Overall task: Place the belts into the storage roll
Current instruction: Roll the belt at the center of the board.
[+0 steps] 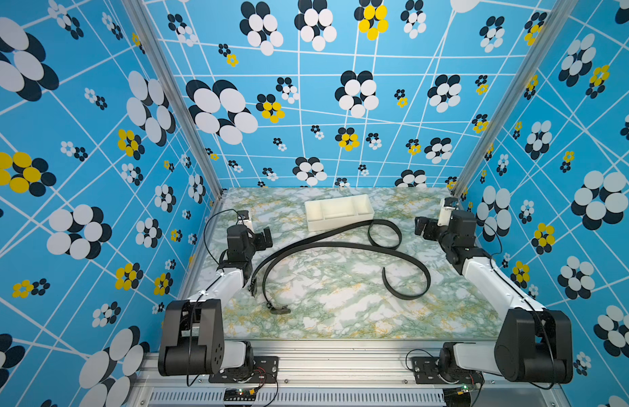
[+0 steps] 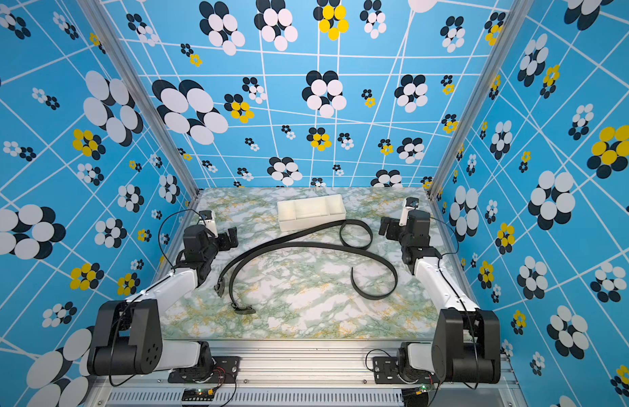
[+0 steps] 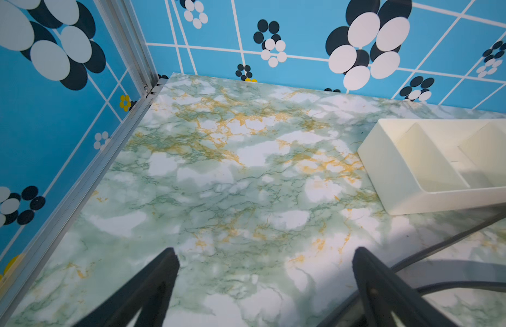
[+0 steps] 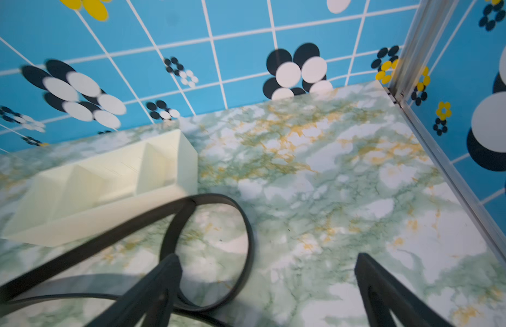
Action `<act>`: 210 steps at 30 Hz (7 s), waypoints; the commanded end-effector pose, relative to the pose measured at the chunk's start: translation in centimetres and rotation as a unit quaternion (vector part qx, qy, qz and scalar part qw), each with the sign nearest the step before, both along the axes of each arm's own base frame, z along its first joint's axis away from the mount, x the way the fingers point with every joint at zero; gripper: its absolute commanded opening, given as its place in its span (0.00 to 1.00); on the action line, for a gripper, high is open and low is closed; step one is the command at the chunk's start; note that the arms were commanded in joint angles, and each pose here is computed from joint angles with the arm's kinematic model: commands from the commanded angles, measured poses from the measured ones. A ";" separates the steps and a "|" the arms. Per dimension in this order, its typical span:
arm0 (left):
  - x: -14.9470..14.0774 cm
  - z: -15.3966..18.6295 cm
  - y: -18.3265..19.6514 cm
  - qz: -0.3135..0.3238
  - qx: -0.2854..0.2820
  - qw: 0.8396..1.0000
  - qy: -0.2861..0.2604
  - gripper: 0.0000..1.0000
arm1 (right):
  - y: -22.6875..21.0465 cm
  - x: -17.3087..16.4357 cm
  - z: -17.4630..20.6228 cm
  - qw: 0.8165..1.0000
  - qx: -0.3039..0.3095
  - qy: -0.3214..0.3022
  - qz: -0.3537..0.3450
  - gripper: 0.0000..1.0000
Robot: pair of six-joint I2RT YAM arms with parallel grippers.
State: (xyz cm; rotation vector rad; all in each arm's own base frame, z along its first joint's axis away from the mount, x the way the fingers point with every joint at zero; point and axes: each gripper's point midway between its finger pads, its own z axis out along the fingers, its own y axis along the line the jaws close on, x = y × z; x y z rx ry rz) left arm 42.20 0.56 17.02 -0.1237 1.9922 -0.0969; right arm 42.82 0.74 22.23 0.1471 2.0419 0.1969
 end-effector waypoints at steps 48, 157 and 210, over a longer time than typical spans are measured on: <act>-12.2 -13.1 -7.1 -0.037 0.001 0.891 0.453 0.30 | 11.0 -15.7 -18.9 0.843 0.065 0.457 -0.276 0.00; -11.6 -18.1 -28.2 -0.142 -0.055 0.852 0.501 0.17 | 18.9 -27.7 -20.5 0.851 0.037 0.523 -0.040 0.37; -17.0 -18.7 -23.2 -0.257 0.252 0.777 0.516 0.14 | 13.4 -13.3 -12.8 0.891 0.070 0.445 -0.058 0.65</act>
